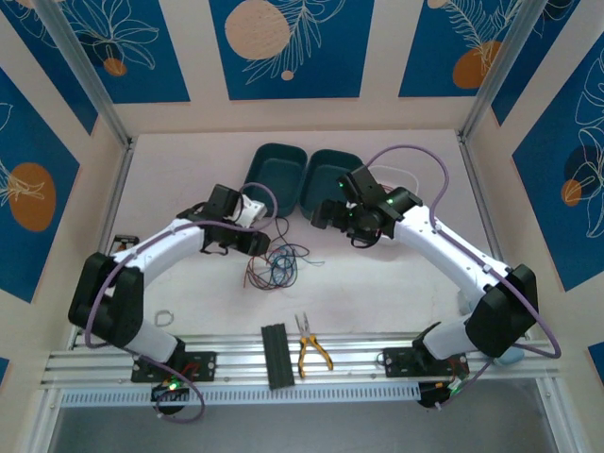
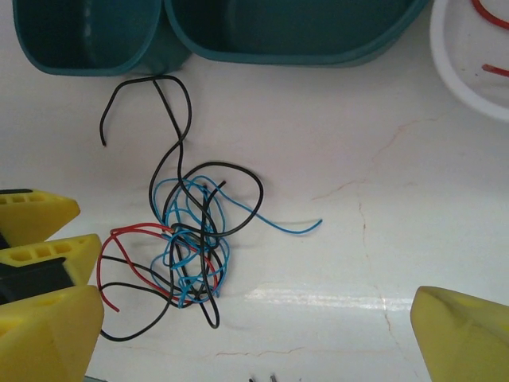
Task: Untangle the cables
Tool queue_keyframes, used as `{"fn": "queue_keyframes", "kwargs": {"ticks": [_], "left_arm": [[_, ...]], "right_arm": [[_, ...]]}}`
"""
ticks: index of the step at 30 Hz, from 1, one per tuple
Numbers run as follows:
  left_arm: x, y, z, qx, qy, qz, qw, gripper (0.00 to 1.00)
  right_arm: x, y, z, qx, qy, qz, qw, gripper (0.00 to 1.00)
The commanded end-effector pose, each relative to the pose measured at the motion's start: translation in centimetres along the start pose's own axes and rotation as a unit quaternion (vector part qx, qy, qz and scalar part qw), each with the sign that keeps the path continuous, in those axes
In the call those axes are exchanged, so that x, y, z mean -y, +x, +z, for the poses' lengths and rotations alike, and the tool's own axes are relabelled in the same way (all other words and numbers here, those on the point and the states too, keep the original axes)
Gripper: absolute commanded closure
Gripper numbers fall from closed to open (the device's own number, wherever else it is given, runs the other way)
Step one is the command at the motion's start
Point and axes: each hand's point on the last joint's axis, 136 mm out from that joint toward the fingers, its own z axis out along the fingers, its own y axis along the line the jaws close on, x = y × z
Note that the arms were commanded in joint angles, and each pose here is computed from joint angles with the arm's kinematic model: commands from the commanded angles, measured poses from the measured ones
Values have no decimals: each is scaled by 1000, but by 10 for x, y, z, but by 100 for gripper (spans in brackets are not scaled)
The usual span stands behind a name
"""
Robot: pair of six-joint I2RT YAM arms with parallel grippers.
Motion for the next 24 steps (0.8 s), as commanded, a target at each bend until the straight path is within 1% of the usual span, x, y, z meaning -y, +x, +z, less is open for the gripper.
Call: {"fn": "queue_keyframes", "kwargs": {"ticks": [1,4,9,13,16,19,24], "left_arm": [[-1,12,8,-54,-22,43,997,47],[-1,14,16,-72,-30,52,996,47],[-3,18,25,-87,-37,56,994,47],[-3,22,32,-99,-37,57,993,51],[-4,23,36,-100,-37,55,993,59],[-3,20,36,-93,-39,54,993,70],[-1,11,23,-70,-47,52,995,78]], "right_arm": [[7,1,-3,5,7,17,1000,1],[9,1,-4,5,8,19,1000,1],[10,-1,-3,7,9,22,1000,1],[10,-2,-1,5,10,23,1000,1],[9,-2,0,4,9,23,1000,1],[9,-3,1,4,9,23,1000,1],[9,-2,3,3,10,21,1000,1]]}}
